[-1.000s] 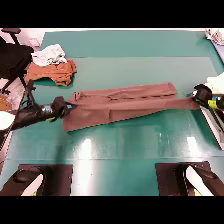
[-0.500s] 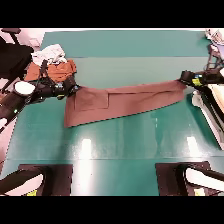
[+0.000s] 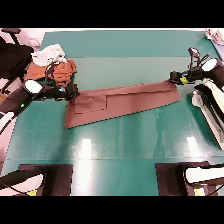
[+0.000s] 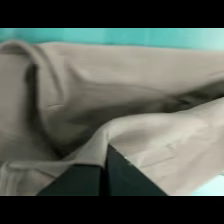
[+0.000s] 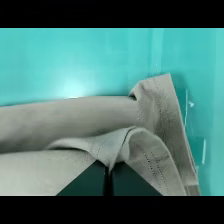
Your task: Fold the shirts.
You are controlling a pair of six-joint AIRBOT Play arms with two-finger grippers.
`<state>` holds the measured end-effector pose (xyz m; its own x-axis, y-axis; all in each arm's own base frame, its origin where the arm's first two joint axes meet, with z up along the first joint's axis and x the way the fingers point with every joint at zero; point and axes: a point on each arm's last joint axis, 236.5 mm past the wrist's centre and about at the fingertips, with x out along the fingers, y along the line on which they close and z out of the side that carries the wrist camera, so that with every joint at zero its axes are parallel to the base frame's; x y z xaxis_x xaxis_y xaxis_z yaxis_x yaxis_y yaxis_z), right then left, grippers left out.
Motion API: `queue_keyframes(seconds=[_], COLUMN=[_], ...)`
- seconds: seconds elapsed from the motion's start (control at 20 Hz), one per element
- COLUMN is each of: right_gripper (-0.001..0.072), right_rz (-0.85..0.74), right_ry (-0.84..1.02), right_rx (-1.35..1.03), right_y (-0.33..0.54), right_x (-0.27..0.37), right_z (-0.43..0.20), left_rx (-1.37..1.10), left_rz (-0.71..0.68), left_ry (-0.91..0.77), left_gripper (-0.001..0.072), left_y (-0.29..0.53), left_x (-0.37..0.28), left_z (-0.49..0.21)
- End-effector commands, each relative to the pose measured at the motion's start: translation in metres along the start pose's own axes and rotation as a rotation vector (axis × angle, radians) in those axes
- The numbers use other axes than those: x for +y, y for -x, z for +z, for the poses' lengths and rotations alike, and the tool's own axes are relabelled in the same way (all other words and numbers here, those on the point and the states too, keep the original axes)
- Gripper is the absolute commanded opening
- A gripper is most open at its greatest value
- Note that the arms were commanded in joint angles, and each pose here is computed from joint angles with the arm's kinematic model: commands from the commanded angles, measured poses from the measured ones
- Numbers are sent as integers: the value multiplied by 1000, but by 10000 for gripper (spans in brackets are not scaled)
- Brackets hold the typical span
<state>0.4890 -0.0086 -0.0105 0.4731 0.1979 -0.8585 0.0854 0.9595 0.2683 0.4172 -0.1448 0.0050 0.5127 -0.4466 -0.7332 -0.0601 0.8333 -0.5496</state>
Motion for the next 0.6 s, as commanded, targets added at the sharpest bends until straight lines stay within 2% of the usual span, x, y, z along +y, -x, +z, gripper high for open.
queue_keyframes(seconds=[0.0,0.1,0.15,0.2,0.25,0.3,0.35,0.55], right_gripper=[22,32,106,254,397,499,520,521], right_rz=[-5,-9,-11,-14,-18,-20,-27,-62], right_ry=[-7,-15,-17,-20,-18,1,25,16], right_rx=[34,40,42,37,22,3,-27,-125], right_y=[-18,-28,-33,-37,-37,-34,-27,14], right_x=[-6,-11,-13,-14,-16,-17,-21,-47], right_z=[-6,-8,-9,-8,-5,0,8,32], left_rx=[33,54,61,61,62,65,69,52], left_rz=[62,80,86,87,86,84,83,46], left_ry=[-13,-14,-16,-15,-14,-14,-15,-48], left_gripper=[27,28,39,242,340,376,376,376], left_y=[-18,-26,-28,-28,-28,-28,-27,-5], left_x=[23,31,33,34,33,33,32,9], left_z=[-6,-11,-13,-13,-13,-13,-14,-3])
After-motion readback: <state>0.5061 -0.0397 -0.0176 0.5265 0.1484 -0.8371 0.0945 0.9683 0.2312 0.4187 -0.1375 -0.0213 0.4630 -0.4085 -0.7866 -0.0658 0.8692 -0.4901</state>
